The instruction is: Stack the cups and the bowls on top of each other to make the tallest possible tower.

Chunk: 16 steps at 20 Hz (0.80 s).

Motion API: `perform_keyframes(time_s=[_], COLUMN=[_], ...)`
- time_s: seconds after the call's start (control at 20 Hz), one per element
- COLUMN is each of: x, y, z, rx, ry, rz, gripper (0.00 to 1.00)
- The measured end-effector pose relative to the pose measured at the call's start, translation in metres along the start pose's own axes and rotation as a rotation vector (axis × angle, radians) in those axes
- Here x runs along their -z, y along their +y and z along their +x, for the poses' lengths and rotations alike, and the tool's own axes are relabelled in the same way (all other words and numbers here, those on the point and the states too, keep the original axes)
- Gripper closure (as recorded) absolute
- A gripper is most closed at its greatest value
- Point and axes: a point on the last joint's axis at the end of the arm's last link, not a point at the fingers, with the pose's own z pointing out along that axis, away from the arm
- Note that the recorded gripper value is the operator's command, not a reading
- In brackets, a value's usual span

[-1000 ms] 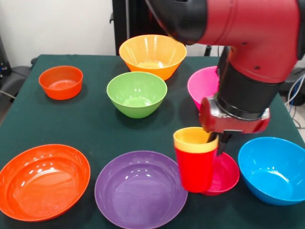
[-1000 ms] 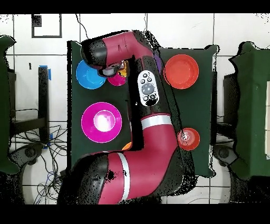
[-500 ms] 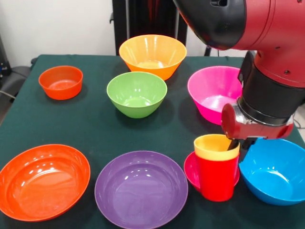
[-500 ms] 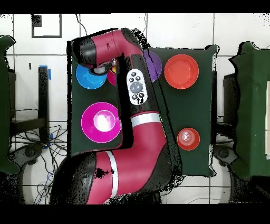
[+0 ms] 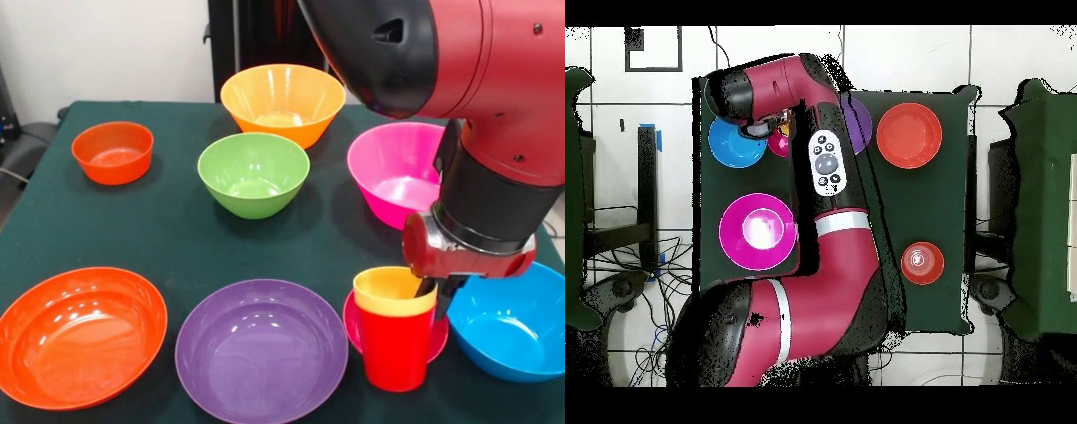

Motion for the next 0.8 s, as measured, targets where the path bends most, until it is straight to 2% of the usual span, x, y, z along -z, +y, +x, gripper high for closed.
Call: perform_keyframes(time_s=[0.4,0.8], x=[-0.014,-0.039], y=[-0.005,-0.005], z=[-0.004,0.000], rx=[-0.015,-0.017], ry=[-0.016,-0.029], rz=[-0.006,-0.016], gripper=[1.00,1.00])
